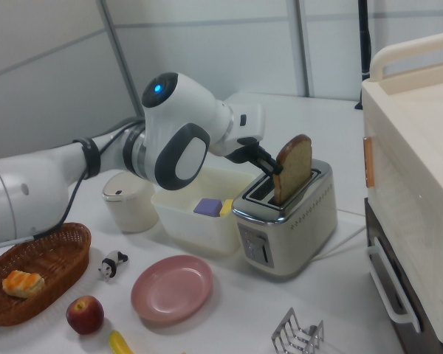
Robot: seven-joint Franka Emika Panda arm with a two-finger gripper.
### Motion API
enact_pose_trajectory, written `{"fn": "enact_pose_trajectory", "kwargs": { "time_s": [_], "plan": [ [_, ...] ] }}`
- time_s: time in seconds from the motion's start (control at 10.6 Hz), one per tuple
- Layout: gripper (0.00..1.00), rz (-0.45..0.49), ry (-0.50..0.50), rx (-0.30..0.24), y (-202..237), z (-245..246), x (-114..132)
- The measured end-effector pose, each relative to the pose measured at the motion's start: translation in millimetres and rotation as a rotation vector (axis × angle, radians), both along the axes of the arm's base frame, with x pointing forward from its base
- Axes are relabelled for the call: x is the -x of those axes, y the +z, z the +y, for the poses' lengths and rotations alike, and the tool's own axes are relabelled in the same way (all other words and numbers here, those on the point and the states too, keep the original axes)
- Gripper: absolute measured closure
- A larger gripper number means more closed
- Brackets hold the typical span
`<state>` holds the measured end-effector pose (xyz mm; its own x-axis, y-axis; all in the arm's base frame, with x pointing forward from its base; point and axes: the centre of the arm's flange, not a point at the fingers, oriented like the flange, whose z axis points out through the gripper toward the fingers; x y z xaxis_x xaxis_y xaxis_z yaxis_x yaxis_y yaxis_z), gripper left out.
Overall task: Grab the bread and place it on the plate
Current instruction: 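Lift the bread slice up out of the toaster slot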
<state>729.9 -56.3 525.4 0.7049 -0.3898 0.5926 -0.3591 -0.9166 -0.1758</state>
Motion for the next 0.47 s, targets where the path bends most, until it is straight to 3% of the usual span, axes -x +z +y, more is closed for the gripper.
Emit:
{"fn": "enact_pose_trajectory", "kwargs": {
  "time_s": [0.28, 0.47],
  "plan": [
    [0.94, -0.002, -0.082, -0.157, 41.5, -34.9, 22.6],
    [0.94, 0.098, -0.066, -0.208, 55.1, -46.1, 42.1]
  ]
}}
